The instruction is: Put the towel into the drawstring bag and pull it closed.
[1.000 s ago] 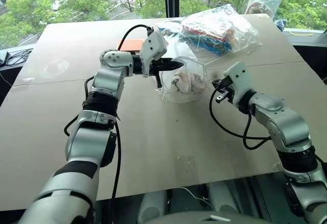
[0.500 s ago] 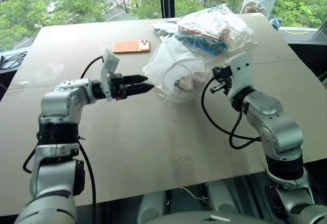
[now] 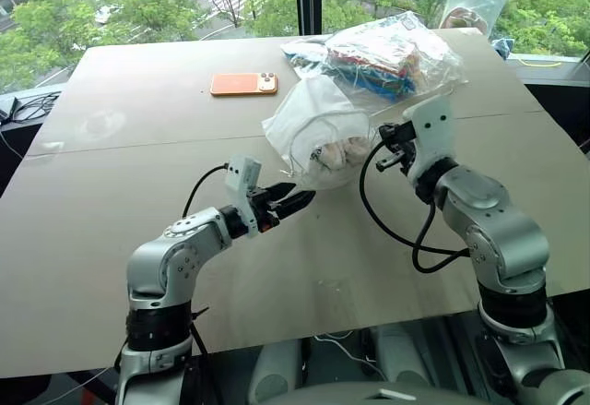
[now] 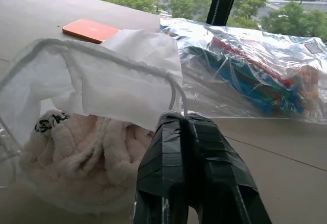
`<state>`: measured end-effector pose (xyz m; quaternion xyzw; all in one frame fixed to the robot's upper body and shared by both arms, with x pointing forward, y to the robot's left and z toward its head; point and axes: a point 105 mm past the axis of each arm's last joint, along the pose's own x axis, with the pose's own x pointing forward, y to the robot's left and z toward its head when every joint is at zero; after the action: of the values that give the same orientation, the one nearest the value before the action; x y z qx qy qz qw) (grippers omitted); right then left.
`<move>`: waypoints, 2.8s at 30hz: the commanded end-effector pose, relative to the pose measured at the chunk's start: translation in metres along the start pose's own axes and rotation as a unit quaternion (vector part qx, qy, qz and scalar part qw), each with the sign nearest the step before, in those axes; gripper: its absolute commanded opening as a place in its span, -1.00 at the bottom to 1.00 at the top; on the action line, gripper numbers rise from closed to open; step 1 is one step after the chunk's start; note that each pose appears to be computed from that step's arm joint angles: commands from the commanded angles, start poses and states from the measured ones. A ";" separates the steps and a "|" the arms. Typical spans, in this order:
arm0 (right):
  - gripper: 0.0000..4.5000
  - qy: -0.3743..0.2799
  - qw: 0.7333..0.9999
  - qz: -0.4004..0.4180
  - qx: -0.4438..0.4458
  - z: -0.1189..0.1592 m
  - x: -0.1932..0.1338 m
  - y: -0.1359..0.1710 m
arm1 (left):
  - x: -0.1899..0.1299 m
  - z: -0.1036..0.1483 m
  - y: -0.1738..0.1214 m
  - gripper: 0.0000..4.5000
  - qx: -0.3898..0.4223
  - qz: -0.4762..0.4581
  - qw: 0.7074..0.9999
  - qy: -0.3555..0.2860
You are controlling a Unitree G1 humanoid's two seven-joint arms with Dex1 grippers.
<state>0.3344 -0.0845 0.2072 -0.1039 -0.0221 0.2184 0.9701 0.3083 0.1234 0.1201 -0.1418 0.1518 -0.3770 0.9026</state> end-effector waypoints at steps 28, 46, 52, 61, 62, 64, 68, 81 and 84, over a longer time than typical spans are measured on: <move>-1.00 -0.038 0.999 -0.009 -0.008 0.020 -0.005 -0.003 | 0.010 -0.003 0.004 0.73 0.030 0.020 0.999 -0.006; -1.00 -0.036 0.999 -0.028 -0.009 0.020 -0.007 -0.011 | 0.008 0.014 0.016 -0.98 -0.011 0.041 0.998 -0.051; -1.00 -0.053 0.994 -0.095 -0.025 0.030 -0.008 -0.038 | -0.020 0.055 0.029 -0.98 0.074 0.096 0.981 -0.153; -1.00 -0.137 0.965 -0.215 -0.064 0.086 -0.015 -0.094 | -0.067 0.179 0.040 -0.98 0.360 0.247 0.844 -0.312; -1.00 -0.146 0.962 -0.219 -0.074 0.094 -0.016 -0.098 | -0.071 0.196 0.041 -0.98 0.367 0.261 0.829 -0.331; -1.00 -0.165 0.955 -0.228 -0.098 0.113 -0.018 -0.107 | -0.075 0.228 0.039 -0.98 0.377 0.273 0.807 -0.364; -1.00 -0.194 0.939 -0.244 -0.143 0.146 -0.025 -0.123 | -0.078 0.269 0.040 -0.98 0.377 0.283 0.789 -0.395; -1.00 -0.243 0.901 -0.296 -0.201 0.193 -0.056 -0.134 | -0.079 0.284 0.063 -0.98 0.369 0.299 0.787 -0.393; -1.00 -0.181 0.890 -0.375 -0.189 0.163 -0.069 -0.178 | -0.093 0.278 0.094 -0.98 0.343 0.363 0.785 -0.367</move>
<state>0.3396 -0.1883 0.3990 -0.2582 -0.2839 -0.0540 0.9219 0.4179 0.2644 0.3448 0.1208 -0.2845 -0.0276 0.9506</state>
